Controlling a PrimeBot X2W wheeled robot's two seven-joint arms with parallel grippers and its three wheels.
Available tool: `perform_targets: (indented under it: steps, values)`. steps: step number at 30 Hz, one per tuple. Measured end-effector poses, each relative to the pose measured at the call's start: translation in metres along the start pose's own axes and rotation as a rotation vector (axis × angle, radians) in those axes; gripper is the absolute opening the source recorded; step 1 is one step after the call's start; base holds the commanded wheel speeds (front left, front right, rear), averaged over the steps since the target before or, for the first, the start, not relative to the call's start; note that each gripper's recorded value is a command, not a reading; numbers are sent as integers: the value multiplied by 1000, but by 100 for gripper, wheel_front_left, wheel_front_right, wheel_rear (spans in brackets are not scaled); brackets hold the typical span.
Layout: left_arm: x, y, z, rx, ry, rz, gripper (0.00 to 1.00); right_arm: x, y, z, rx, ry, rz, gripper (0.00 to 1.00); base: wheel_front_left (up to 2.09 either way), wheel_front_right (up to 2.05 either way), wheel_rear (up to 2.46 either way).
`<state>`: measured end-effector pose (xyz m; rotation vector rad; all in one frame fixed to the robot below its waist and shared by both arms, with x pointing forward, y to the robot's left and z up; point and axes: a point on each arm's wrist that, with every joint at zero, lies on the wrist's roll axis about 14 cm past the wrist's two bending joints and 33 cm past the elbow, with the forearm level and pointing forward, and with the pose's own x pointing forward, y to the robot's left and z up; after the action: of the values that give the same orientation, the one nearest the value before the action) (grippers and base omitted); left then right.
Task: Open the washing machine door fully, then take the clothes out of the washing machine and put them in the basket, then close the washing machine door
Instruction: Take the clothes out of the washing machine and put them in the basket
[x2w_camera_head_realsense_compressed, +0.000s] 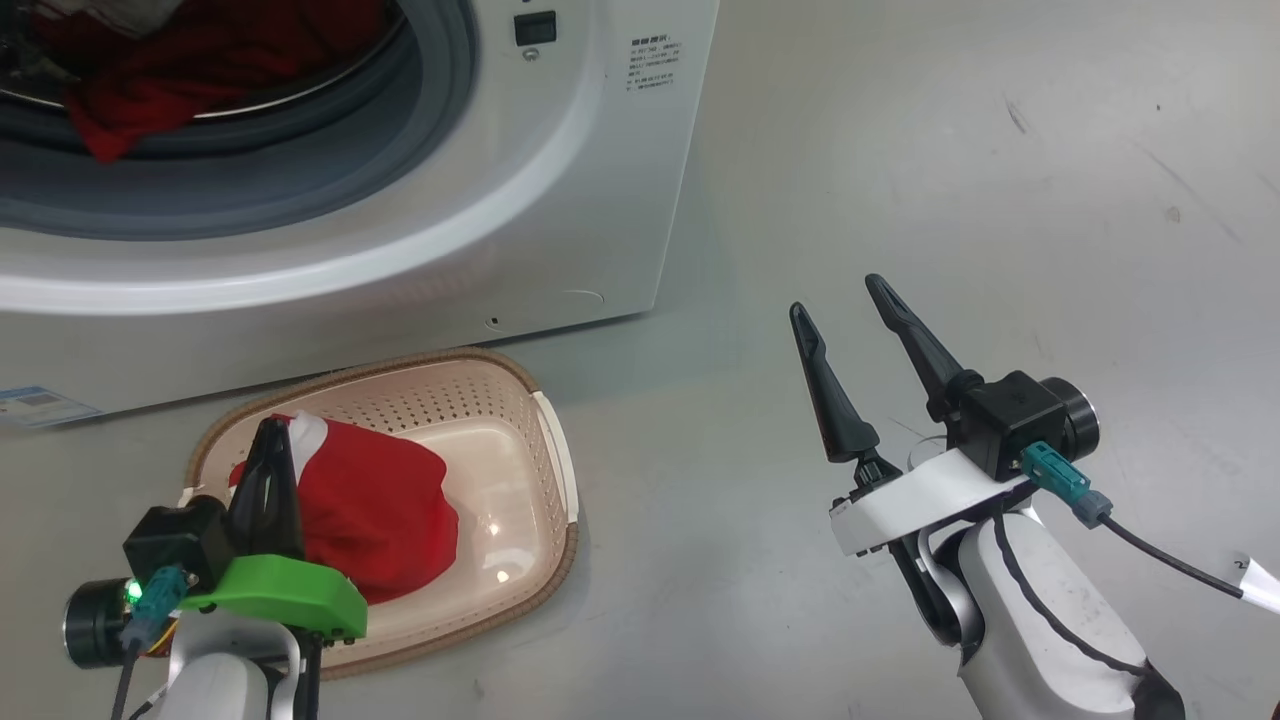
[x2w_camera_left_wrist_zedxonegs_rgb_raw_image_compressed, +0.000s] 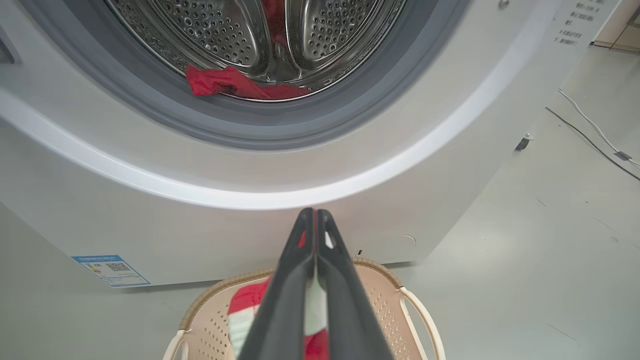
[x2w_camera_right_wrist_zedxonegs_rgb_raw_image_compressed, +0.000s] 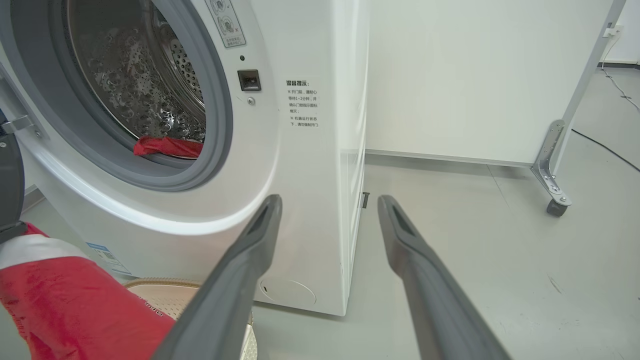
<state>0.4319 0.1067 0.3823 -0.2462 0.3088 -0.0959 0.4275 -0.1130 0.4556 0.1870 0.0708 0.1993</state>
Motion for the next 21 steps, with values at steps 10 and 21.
perform_targets:
  steps: [10, 21]
  values:
    - [41, 9, -51, 7, 139, -3, 0, 22, -16, -17, -5, 27, -23, 100, 0, 0, 0]
    - [74, 27, -122, 30, 324, 11, 0, 51, -26, -40, 2, 54, -19, 100, 0, 0, 0]
